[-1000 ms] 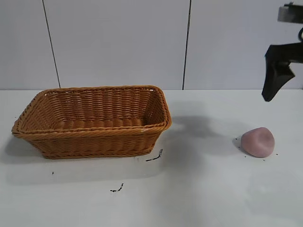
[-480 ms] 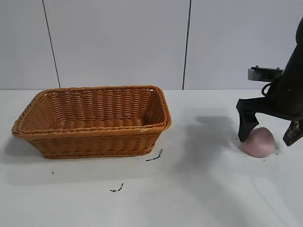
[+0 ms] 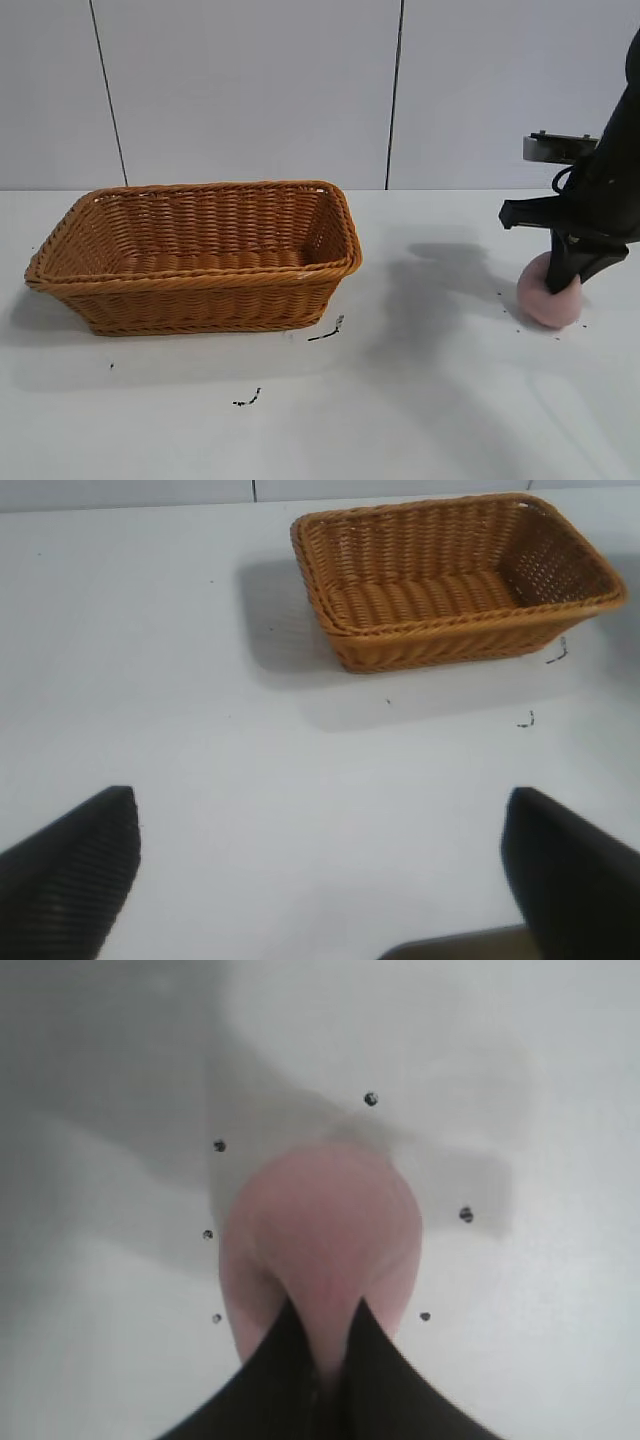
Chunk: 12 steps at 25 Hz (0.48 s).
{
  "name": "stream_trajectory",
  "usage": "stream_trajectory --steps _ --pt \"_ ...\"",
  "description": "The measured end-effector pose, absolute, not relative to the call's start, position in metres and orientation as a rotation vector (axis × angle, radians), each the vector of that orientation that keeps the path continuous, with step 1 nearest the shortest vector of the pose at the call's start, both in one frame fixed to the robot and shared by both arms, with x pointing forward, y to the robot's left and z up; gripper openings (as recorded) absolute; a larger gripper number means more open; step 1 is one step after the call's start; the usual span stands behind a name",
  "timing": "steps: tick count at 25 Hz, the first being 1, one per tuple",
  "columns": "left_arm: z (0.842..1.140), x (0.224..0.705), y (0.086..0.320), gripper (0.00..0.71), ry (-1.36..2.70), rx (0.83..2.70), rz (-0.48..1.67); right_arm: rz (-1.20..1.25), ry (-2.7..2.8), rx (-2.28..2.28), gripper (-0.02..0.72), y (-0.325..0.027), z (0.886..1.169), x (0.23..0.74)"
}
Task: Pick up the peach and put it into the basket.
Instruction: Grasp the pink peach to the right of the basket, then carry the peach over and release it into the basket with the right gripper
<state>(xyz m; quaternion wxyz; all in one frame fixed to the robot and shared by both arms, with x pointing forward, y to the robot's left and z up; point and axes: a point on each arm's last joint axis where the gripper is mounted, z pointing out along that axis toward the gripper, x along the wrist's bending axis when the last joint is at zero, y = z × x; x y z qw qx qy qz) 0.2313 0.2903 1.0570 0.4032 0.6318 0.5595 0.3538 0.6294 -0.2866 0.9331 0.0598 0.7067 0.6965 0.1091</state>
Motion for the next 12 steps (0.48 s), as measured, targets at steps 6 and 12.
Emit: stream_trajectory --steps 6,12 --pt "1.057 0.231 0.290 0.694 1.413 1.596 0.894 0.443 2.083 2.054 -0.017 -0.285 1.026 0.642" --pt "1.057 0.231 0.290 0.694 1.413 1.596 0.894 0.598 2.036 1.978 -0.017 -0.278 1.090 0.653"
